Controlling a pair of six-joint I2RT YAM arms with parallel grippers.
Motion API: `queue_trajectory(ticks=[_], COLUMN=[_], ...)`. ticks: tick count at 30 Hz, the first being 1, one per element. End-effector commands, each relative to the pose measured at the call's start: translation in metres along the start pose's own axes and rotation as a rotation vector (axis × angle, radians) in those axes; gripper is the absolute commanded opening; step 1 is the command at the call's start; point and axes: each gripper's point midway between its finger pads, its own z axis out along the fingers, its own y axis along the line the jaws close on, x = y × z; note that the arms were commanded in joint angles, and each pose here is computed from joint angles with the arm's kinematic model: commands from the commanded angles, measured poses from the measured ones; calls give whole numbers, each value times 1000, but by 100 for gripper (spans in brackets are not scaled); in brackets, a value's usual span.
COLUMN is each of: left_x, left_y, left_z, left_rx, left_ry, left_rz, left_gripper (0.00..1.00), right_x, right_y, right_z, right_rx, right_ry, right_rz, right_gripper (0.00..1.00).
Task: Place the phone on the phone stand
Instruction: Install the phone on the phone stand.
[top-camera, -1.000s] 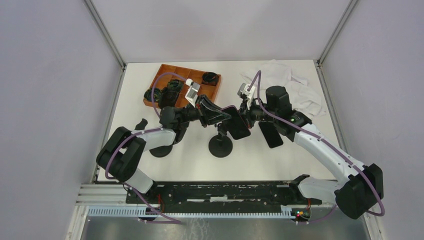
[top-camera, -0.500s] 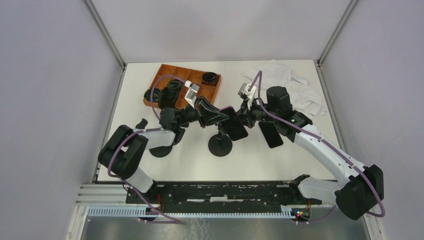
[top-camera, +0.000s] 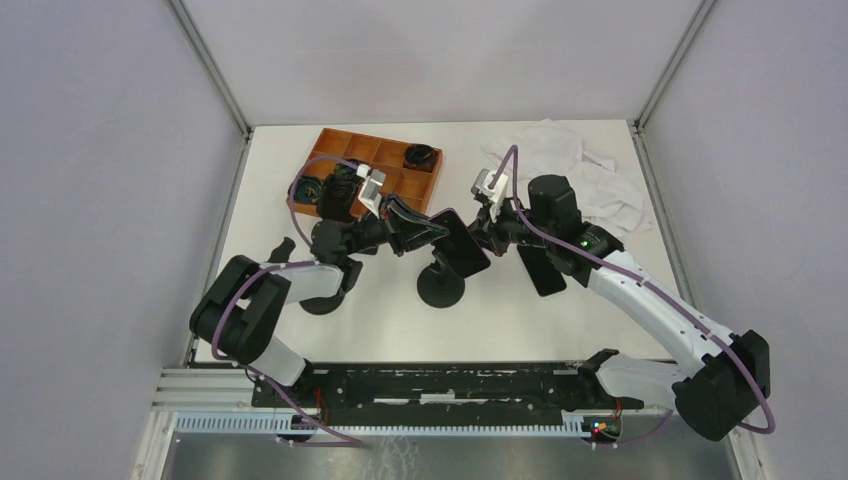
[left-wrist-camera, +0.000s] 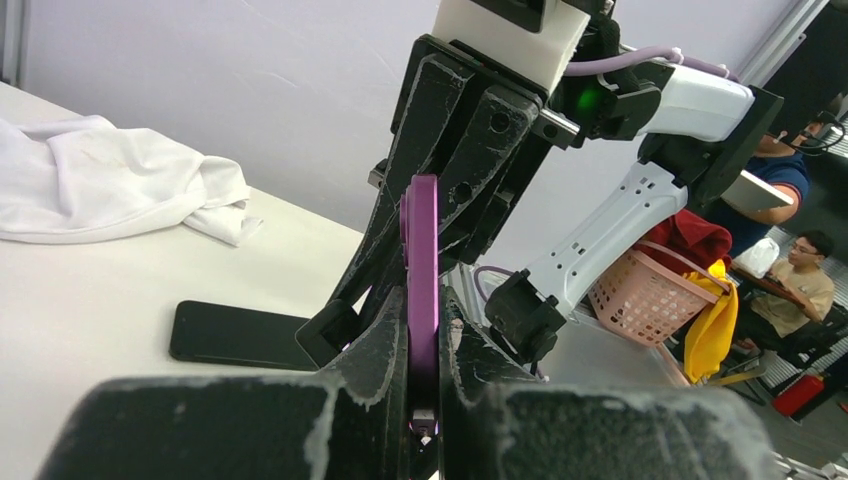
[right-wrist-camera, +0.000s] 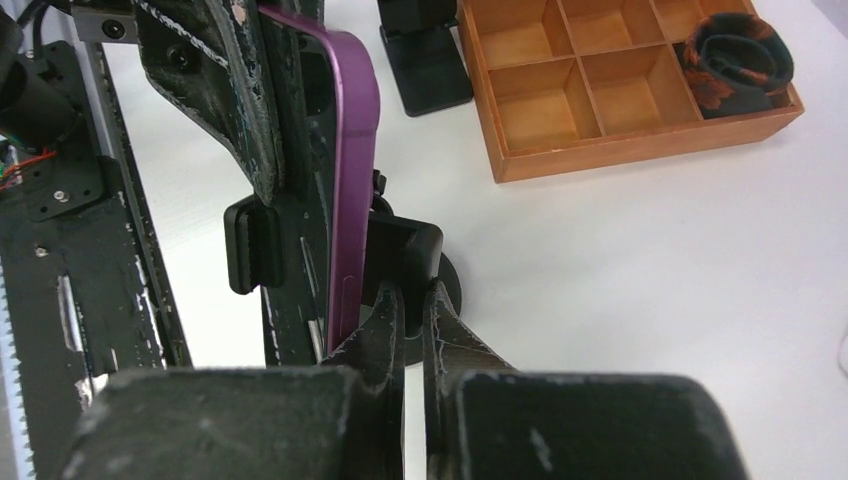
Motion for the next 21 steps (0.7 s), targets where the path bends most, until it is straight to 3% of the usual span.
queue_trajectory(ticks=[1,9,21], left_x=[-36,-26,-12], left_y=[-1,23,31], left_z=[-8,-12,-19], left_rx=[-15,-181,-211], left_ry=[-116,-3,24], left_rz=[135,107,117], left_gripper=[2,2,2], right_x=[-32,-33,-36], right_y=[-12,-30,-34], right_z=[-16,-17,-16], right_rx=[99,217,232], right_ry=[-41,-11,-12], right_rz=[-114,-167,-163], right_gripper=[0,0,0])
